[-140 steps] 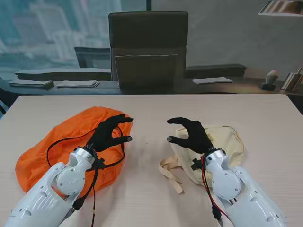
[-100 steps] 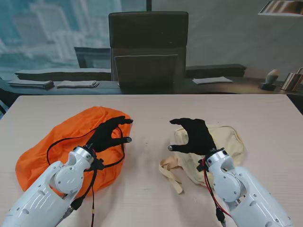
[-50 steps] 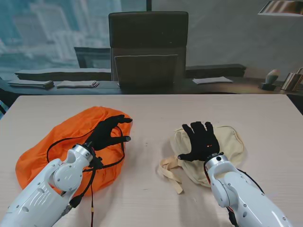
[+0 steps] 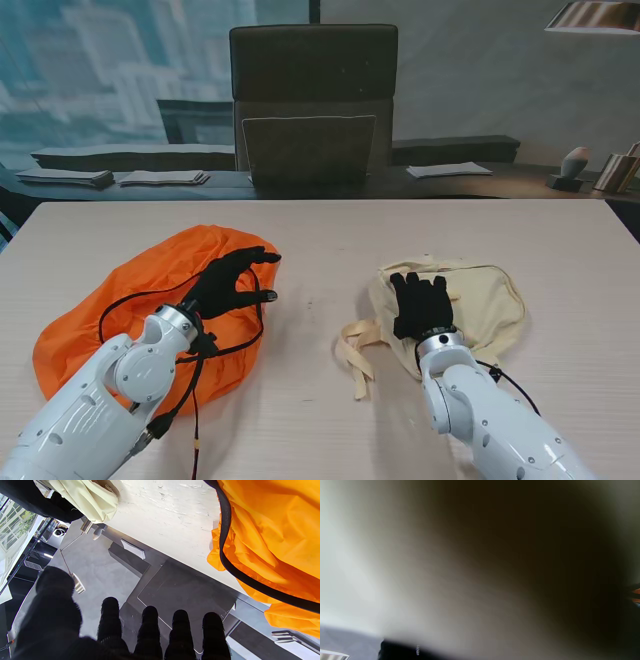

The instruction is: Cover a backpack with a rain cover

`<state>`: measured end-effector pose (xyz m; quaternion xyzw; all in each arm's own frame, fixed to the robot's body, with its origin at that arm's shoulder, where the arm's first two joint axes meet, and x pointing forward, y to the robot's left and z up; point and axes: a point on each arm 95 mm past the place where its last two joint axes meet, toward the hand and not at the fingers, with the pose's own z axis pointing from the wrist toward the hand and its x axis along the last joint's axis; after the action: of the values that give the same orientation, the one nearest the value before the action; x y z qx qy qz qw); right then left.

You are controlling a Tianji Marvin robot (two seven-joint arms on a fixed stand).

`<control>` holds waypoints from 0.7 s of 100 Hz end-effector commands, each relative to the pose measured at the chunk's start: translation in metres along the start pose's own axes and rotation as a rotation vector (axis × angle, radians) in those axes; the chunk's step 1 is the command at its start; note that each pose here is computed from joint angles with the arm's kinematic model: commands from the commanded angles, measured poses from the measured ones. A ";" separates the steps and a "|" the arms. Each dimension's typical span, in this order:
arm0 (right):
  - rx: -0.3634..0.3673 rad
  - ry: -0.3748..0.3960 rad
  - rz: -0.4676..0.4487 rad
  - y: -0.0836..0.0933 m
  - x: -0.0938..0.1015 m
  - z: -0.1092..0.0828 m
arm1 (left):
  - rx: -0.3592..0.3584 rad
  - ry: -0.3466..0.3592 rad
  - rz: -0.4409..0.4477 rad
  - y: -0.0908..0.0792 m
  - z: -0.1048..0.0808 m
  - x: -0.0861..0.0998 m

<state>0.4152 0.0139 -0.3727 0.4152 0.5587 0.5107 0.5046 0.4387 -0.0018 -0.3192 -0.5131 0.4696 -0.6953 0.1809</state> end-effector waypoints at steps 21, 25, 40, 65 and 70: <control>-0.151 0.037 0.047 -0.002 0.004 0.009 | -0.051 -0.011 0.008 0.008 0.005 -0.001; -0.188 0.051 0.067 0.000 0.003 0.009 | -0.061 -0.012 0.013 0.008 0.007 -0.003; -0.329 0.168 0.173 0.019 -0.005 0.011 | -0.104 0.017 0.098 0.010 0.018 -0.003; -0.471 0.287 0.345 0.058 -0.014 -0.003 | -0.142 0.109 0.234 0.005 0.057 0.012; -0.473 0.302 0.380 0.064 -0.015 -0.007 | -0.173 0.133 0.254 0.004 0.066 0.016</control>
<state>0.4105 0.0038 -0.3131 0.2998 0.4046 0.7617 0.4077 0.4786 -0.0311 -0.3316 -0.4403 0.5872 -0.6492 0.1996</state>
